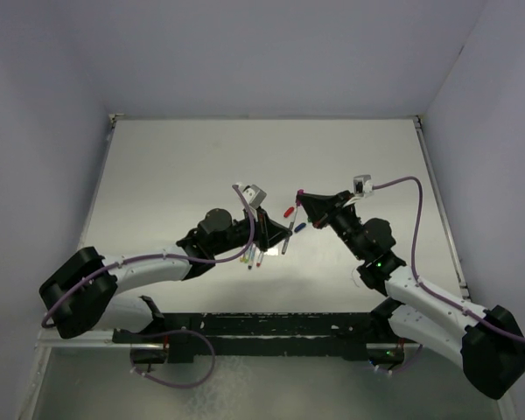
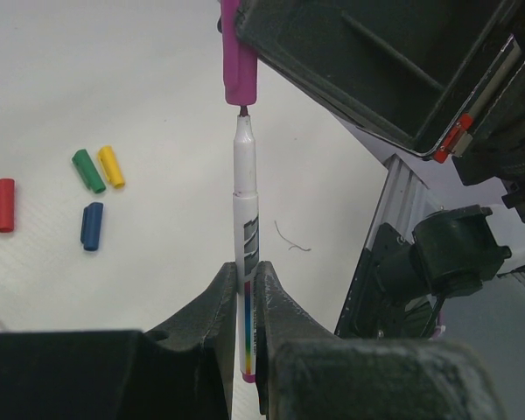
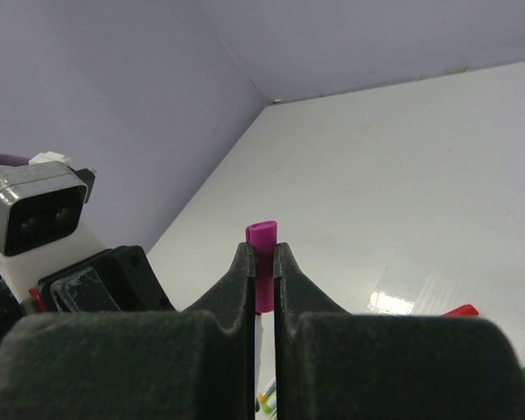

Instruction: Insert the pens into the pen caps

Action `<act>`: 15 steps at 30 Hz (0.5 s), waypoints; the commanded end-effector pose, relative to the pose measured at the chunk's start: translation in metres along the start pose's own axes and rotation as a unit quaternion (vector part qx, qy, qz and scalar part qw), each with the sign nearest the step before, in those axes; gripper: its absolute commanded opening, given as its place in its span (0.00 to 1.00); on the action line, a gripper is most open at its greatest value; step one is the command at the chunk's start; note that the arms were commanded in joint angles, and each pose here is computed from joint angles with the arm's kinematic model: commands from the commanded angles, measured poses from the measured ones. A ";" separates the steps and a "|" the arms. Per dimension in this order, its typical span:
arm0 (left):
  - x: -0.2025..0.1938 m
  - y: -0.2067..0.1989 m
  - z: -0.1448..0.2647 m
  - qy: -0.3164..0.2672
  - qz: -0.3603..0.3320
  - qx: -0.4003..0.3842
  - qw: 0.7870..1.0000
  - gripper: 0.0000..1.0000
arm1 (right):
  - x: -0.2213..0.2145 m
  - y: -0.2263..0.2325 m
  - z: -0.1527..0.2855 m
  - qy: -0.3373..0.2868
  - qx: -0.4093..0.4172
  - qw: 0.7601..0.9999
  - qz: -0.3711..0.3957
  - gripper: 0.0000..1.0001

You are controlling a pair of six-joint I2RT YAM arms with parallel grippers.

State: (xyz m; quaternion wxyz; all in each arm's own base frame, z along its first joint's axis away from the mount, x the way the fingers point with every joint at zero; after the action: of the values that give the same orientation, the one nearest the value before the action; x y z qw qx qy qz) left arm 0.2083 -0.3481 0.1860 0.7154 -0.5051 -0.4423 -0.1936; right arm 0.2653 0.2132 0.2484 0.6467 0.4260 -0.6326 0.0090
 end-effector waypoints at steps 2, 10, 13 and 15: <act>0.028 -0.020 -0.007 -0.043 -0.005 -0.033 0.999 0.00 | 0.012 0.014 -0.001 -0.024 0.030 0.999 -0.008 0.00; 0.030 -0.020 -0.007 -0.049 -0.004 -0.032 0.998 0.00 | 0.007 0.013 0.001 -0.018 0.031 0.999 -0.015 0.00; 0.033 -0.020 -0.007 -0.057 -0.004 -0.032 0.998 0.00 | 0.006 0.012 0.003 -0.017 0.031 0.999 -0.016 0.00; 0.036 -0.021 -0.007 -0.062 -0.004 -0.031 0.998 0.00 | 0.004 0.012 0.003 -0.015 0.032 0.999 -0.017 0.00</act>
State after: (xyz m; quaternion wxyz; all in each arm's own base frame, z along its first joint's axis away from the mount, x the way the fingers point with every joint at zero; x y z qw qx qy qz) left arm 0.2103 -0.3495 0.1894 0.7095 -0.5082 -0.4491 -0.1913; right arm 0.2611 0.2156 0.2439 0.6476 0.4384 -0.6232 0.0100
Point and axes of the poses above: each gripper's point midway between its finger pads, its own z axis back along the fingers, its own y axis along the line the jaws close on, x = y × z, the point moved 1 cm from there along z, back along the fingers, and after that the axes turned 1 degree about z, right-handed, at the moved point
